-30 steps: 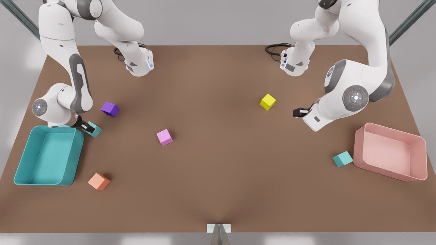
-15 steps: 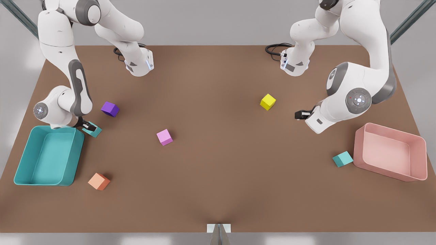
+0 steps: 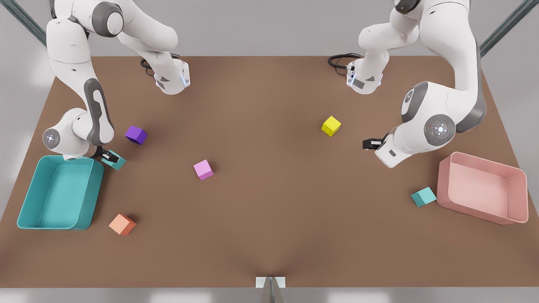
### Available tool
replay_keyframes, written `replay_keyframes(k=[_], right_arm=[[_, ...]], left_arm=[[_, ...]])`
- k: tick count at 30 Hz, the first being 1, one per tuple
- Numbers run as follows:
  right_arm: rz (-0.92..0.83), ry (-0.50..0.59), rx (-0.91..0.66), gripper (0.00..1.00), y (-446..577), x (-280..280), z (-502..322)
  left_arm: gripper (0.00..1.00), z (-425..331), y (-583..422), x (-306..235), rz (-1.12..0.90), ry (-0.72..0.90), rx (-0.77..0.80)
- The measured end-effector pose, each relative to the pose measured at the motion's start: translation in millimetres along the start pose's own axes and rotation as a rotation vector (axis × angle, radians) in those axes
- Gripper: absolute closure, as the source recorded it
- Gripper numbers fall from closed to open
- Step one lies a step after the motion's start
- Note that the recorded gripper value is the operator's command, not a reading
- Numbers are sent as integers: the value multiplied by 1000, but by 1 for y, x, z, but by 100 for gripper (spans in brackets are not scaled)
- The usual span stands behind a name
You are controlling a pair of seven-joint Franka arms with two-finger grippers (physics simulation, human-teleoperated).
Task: Stack the two blue cubes on top of each other
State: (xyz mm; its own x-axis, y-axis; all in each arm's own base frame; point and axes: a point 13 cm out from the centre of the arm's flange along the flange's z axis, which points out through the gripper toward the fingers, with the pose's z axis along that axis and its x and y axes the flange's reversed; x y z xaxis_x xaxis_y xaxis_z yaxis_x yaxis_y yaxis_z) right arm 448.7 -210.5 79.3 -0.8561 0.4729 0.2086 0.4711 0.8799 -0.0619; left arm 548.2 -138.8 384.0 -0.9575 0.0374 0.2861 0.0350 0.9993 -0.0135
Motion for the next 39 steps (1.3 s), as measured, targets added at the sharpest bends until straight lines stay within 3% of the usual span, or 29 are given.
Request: replay_keyframes(k=[33,34,37,39], right_arm=[[-17,-4,14,0,0,-7,39],[-17,-5,14,2,0,-7,39],[-17,-6,12,25,0,-7,40],[-18,-7,10,30,1,-8,40]], left_arm=[[0,8,3,-4,-3,16,4],[0,8,3,-4,-3,16,4],[0,8,3,-5,-4,16,5],[0,8,4,-5,-5,16,5]])
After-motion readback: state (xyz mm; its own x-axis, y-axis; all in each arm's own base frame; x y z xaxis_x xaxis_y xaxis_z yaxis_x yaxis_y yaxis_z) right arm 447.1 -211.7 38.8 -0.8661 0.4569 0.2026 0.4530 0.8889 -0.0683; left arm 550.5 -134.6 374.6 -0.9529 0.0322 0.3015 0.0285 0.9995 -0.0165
